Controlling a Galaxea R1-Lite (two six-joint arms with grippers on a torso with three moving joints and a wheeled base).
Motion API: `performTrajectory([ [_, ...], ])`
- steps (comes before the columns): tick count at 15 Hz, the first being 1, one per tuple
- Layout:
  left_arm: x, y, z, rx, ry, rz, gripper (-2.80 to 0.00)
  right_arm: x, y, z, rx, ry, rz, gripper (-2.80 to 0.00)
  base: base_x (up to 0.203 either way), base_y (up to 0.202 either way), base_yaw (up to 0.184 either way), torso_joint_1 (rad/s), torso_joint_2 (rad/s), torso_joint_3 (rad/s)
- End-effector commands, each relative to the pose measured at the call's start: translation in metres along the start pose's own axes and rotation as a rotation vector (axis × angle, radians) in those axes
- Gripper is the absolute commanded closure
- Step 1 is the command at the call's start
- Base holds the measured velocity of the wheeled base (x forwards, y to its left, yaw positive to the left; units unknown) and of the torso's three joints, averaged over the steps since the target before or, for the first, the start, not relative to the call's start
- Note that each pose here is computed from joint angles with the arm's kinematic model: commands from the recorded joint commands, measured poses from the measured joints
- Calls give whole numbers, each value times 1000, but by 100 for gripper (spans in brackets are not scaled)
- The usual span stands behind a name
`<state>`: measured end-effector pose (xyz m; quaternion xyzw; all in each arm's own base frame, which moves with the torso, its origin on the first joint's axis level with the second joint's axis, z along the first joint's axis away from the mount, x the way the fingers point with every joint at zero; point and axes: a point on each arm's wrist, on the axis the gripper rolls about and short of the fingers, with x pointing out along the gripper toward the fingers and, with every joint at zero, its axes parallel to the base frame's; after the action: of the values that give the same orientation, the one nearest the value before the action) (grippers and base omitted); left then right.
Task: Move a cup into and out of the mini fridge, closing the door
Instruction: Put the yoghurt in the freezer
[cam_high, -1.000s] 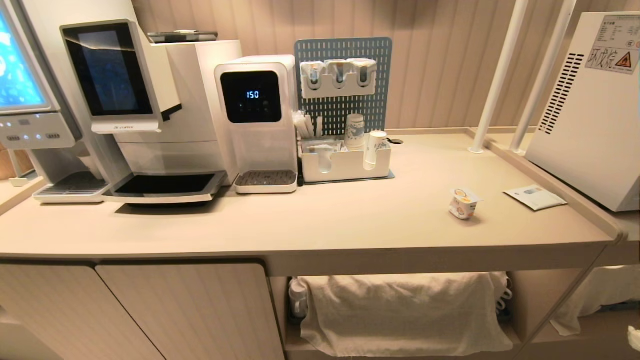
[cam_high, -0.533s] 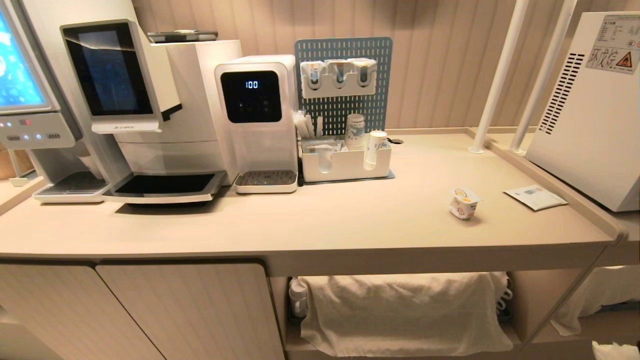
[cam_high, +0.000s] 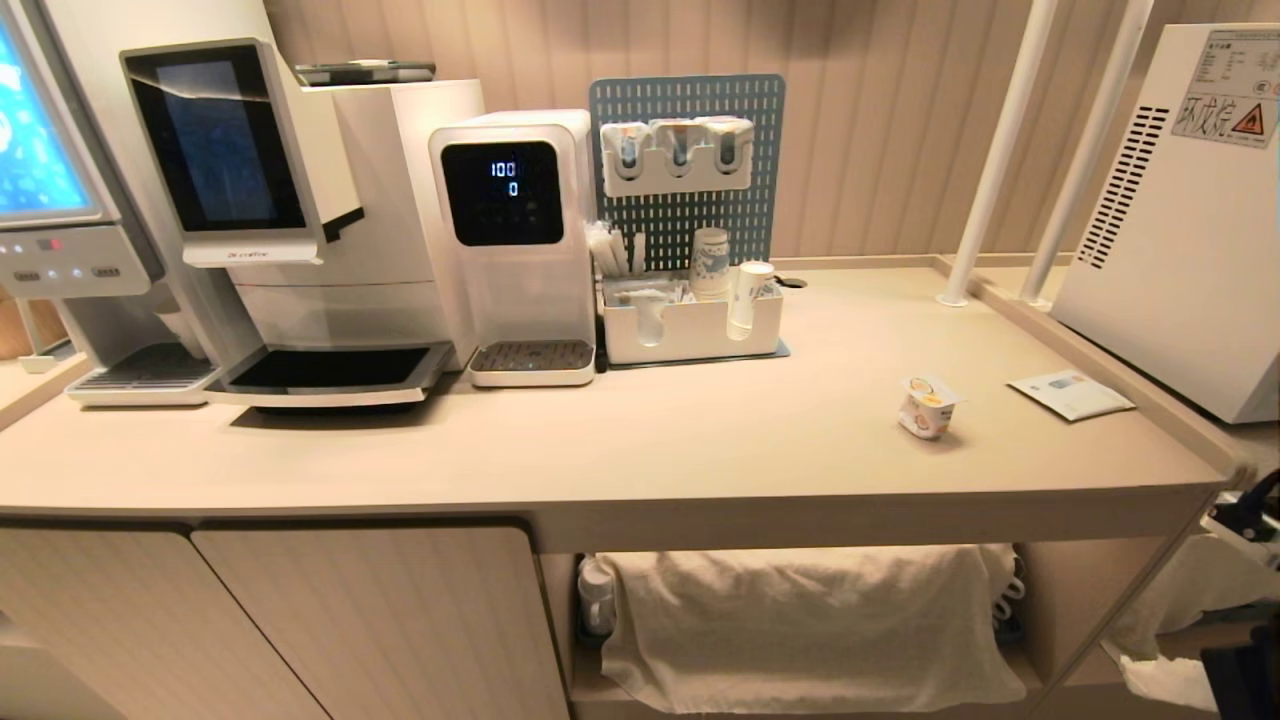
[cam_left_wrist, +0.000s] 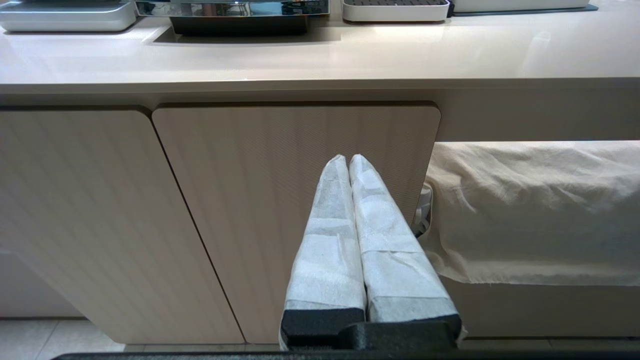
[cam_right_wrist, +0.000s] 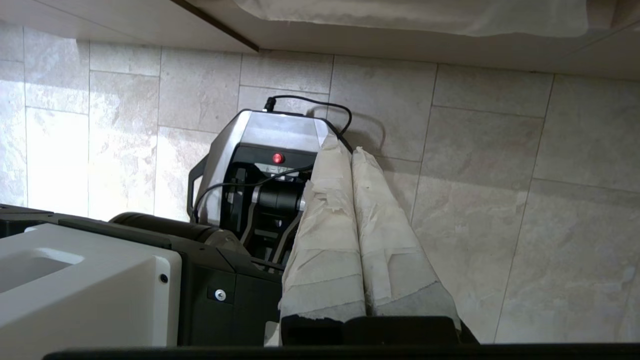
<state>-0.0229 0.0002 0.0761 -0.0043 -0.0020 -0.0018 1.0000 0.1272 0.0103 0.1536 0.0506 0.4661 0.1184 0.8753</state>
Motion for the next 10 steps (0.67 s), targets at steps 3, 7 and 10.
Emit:
performTrajectory([
  [3,0,0,0,-1,0,-1,0,2,0,-1,7,27,-8,0,0,0,0,0,0,0],
  [7,0,0,0,-1,-1,-1,0,-4,1,12,-6,-19,-8,0,0,0,0,0,0,0],
  [10,0,0,0,-1,-1,-1,0,-11,3,28,-40,-71,-8,0,0,0,0,0,0,0],
])
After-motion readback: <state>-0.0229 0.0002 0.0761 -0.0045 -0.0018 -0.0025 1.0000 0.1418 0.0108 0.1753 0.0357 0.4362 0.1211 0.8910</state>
